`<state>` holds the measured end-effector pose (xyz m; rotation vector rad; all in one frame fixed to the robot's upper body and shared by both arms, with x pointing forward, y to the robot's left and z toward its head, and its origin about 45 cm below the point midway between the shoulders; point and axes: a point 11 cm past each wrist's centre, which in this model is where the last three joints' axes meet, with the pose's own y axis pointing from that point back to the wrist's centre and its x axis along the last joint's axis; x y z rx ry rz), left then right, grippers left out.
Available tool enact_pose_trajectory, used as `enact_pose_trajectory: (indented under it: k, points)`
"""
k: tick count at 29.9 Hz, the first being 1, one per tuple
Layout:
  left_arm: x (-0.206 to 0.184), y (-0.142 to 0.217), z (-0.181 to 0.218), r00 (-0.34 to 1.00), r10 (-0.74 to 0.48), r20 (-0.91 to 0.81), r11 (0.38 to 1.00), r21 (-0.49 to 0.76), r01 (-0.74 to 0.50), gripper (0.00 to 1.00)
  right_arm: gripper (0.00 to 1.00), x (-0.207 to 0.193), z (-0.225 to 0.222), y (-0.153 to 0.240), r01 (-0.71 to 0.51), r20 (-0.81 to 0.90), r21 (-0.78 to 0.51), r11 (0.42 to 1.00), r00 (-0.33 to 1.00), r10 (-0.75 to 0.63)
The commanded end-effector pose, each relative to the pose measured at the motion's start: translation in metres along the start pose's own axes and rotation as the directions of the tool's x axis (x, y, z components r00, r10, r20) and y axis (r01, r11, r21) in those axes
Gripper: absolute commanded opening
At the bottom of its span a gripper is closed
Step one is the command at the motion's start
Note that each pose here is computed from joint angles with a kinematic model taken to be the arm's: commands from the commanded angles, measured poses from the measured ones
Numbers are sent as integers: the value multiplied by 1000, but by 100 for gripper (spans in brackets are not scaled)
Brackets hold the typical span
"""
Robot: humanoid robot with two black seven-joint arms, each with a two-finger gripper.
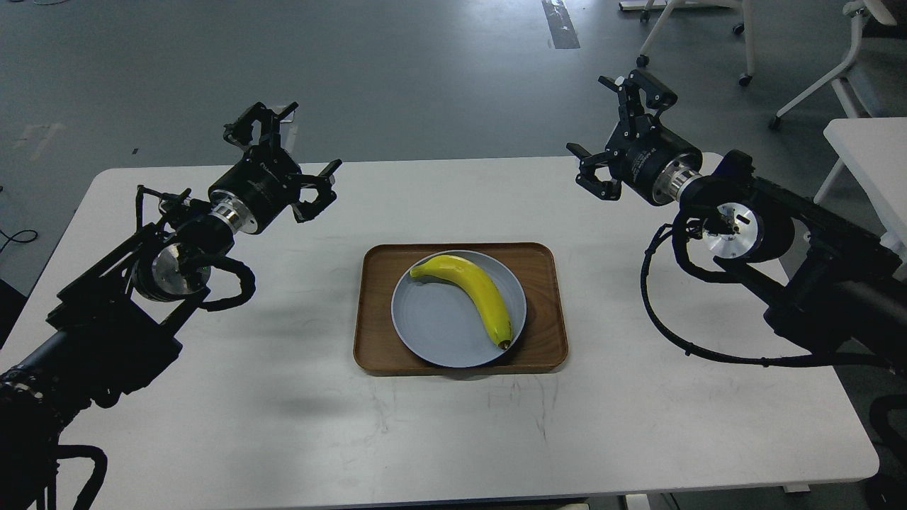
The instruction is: Place banana on plate with both arms
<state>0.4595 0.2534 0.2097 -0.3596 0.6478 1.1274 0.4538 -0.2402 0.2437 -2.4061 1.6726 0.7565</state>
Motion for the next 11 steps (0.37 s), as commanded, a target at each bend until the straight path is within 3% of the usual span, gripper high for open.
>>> enact_pose_trajectory:
  k: [1, 11]
  points:
    - [-1, 0, 0, 1000, -2, -3, 1000, -2, 2, 98, 99, -1, 5, 1, 3, 22, -2, 1000, 1000, -3]
    - [-11, -2, 0, 999, -33, 0, 999, 6, 33, 98, 100, -9, -11, -4, 31, 6, 34, 999, 999, -31]
